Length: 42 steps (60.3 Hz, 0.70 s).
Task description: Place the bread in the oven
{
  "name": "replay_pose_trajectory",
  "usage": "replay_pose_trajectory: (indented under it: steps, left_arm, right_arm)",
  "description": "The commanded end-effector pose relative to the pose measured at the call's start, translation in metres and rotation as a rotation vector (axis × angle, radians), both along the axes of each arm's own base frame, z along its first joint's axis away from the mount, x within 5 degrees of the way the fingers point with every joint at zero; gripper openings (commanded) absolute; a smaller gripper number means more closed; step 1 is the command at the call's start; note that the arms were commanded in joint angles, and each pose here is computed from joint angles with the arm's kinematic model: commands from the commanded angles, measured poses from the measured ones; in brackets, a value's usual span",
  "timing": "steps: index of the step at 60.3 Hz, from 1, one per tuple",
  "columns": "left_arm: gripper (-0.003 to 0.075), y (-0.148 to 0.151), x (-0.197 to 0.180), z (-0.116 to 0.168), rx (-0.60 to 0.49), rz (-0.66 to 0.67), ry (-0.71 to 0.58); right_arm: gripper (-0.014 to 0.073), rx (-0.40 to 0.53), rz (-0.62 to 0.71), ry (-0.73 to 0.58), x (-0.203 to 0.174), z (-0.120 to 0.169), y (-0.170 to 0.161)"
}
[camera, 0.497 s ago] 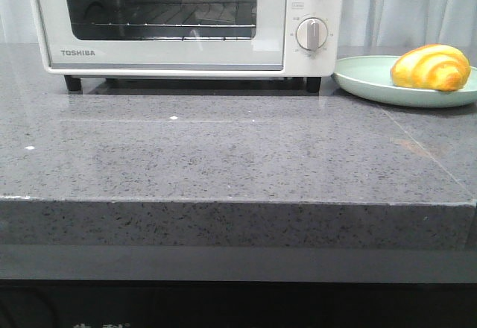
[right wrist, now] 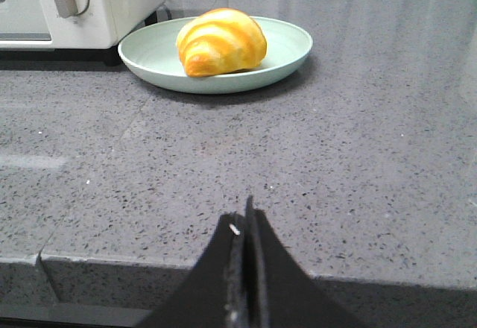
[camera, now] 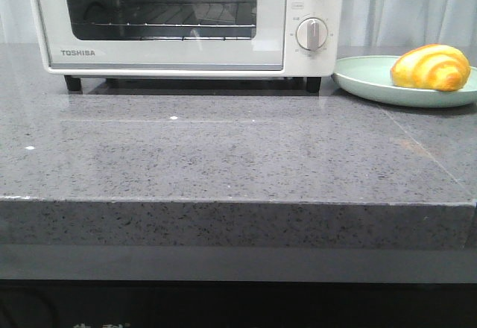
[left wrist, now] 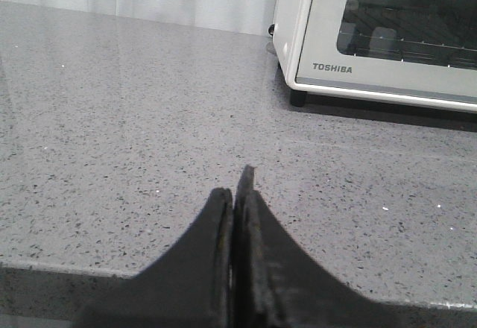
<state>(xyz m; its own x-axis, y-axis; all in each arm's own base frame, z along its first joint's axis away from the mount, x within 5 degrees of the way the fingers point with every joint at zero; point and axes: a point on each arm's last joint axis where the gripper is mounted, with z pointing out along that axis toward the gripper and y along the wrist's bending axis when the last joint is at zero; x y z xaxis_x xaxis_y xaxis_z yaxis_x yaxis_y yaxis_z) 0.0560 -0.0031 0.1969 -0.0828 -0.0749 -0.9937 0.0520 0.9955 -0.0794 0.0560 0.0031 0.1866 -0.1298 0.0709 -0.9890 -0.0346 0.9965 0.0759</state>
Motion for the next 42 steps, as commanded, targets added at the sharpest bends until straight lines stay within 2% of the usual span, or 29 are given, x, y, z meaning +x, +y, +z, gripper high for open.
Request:
replay_pose_trajectory:
  steps: [1,42]
  left_arm:
    - [-0.002,-0.0002,-0.0009,0.0066,-0.024,-0.001,-0.097]
    - [-0.002,-0.0001,-0.0009,0.0083,-0.002,-0.001,-0.117]
  right_arm:
    - [-0.0066,-0.006,-0.012,-0.096,-0.0008,0.0096,-0.001]
    - [-0.0066,-0.006,-0.013,-0.109,-0.0007,0.0108,-0.0011]
